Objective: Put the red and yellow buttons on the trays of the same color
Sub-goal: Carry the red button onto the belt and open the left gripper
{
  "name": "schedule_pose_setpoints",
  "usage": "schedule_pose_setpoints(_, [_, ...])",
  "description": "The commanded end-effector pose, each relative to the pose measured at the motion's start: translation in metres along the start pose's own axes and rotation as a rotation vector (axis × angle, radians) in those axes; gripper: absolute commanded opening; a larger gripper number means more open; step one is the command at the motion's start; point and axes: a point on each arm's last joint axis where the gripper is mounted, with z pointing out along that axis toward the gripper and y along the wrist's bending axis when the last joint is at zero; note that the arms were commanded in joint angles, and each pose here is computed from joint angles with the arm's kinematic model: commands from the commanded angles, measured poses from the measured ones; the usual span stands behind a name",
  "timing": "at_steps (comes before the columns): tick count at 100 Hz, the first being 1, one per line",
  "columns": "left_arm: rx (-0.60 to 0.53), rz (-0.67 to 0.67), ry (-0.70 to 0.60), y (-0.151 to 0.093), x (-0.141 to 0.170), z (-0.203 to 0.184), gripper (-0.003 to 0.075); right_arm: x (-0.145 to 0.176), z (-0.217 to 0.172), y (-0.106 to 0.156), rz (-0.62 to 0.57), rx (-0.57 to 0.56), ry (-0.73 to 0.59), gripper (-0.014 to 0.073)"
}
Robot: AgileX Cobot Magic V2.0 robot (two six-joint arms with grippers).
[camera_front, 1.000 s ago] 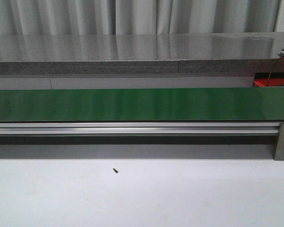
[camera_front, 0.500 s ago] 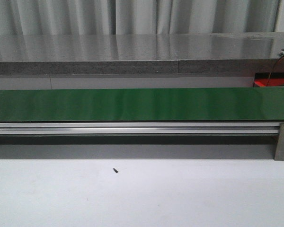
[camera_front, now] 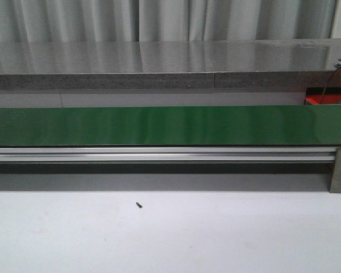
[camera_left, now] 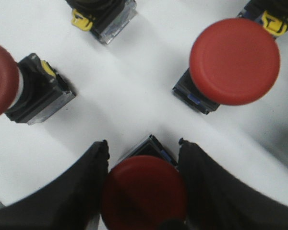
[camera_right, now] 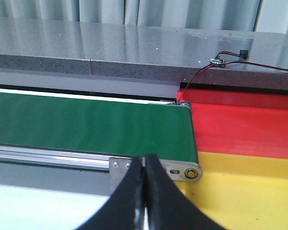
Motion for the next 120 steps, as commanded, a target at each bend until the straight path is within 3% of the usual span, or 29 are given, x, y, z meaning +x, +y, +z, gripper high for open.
schedule_pose_setpoints(1, [0.011,-0.018,-0.084,0.000,-0.013,-0.017,0.0127,-0.014,-0.003,0.000,-0.011,0.007,-0.115,-0.0096])
schedule_pose_setpoints(15, [0.009,-0.026,-0.107,0.001,-0.019,-0.037,0.0067,-0.014,-0.003,0.000,-0.011,0.007,-0.115,-0.0096])
schedule_pose_setpoints(33, [0.013,0.004,-0.173,-0.001,-0.032,-0.089,0.0020,-0.014,-0.003,0.000,-0.011,0.007,-0.115,-0.0096])
schedule_pose_setpoints(63, [0.135,0.151,-0.281,-0.045,-0.051,-0.146,0.0010,-0.014,-0.003,0.000,-0.011,0.007,-0.115,-0.0096])
schedule_pose_setpoints(88, [0.221,0.273,-0.323,-0.090,-0.054,-0.152,0.0010,-0.014,-0.003,0.000,-0.011,0.007,-0.115,-0.0096])
schedule_pose_setpoints(120, [0.267,0.346,-0.236,-0.129,-0.055,-0.121,0.0010,-0.014,-0.003,0.000,-0.011,0.007,-0.115,-0.0096])
